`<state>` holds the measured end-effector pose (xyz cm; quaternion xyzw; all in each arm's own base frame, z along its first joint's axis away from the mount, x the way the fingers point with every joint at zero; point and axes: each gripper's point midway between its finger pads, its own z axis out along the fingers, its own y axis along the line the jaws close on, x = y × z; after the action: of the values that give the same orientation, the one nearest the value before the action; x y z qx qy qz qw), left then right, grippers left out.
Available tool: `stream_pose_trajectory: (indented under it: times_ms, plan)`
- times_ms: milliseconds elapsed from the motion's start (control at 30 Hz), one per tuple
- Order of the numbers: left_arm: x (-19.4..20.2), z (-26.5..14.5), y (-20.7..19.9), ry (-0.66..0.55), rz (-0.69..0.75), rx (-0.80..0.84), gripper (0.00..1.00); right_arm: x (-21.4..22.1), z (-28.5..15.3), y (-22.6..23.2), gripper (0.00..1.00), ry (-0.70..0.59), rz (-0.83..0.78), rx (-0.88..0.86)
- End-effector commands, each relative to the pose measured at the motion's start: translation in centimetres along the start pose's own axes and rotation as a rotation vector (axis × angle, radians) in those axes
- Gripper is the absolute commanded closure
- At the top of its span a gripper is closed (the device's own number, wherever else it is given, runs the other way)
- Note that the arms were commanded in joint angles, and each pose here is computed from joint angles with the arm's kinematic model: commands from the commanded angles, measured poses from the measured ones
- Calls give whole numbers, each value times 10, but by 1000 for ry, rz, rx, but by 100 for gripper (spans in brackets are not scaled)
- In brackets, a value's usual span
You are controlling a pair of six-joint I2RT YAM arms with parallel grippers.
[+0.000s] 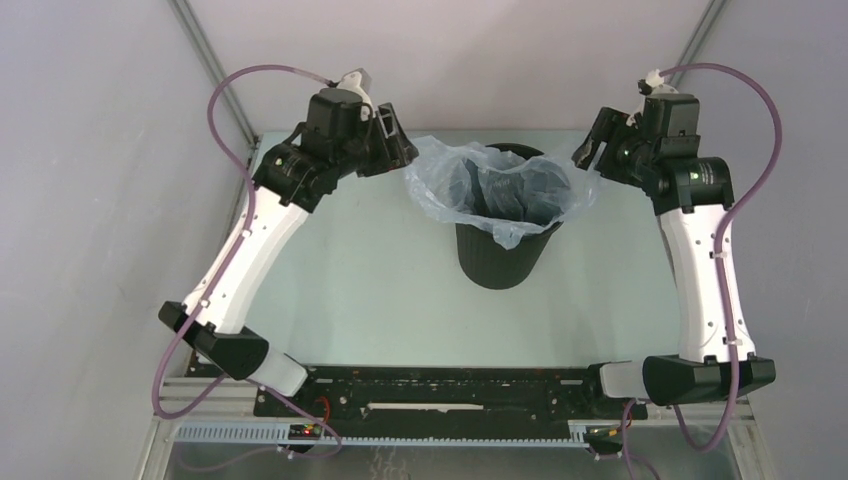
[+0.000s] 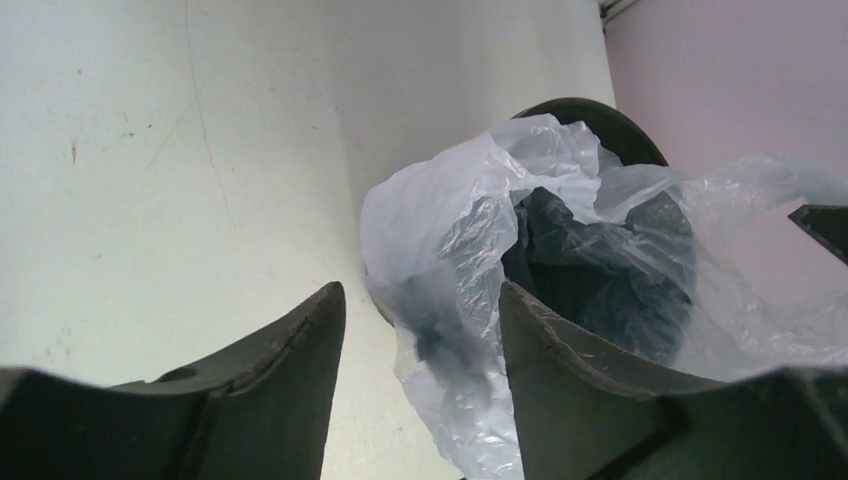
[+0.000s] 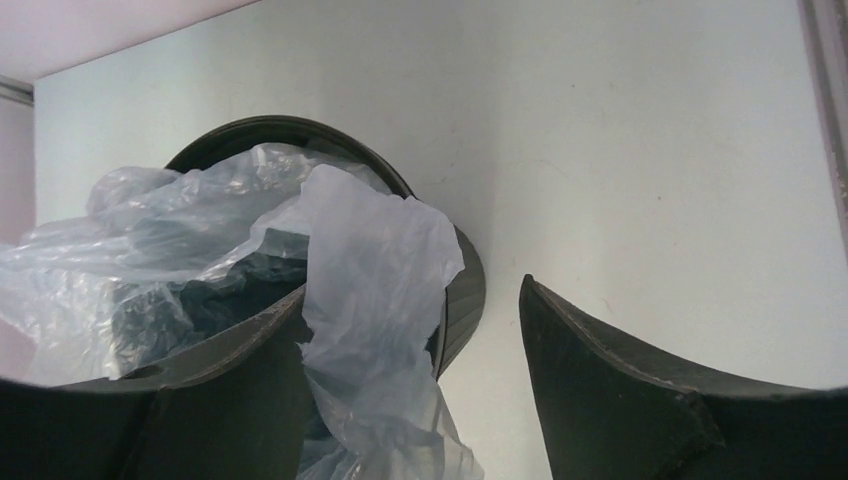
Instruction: Put the trash bags into the trash bin
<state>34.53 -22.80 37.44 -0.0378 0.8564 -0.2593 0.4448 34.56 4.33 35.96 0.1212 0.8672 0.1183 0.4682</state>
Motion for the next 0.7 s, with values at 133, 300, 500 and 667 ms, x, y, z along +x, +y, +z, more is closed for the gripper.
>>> stream_pose_trajectory:
  times_ms: [133, 300, 500, 667]
  plan:
    - [-18, 3, -12, -52, 11, 28, 79, -16, 13, -12, 71, -77, 35, 59]
    - [-46, 10, -40, -139, -78, 173, 85, -24, 28, -30, 92, -106, 189, 11]
    - [-59, 33, -25, -175, -204, 182, 97, -19, 55, -49, 100, -55, 280, -12]
    - [-67, 49, -14, -196, -235, 208, 99, -17, 73, -56, 100, -46, 302, -21]
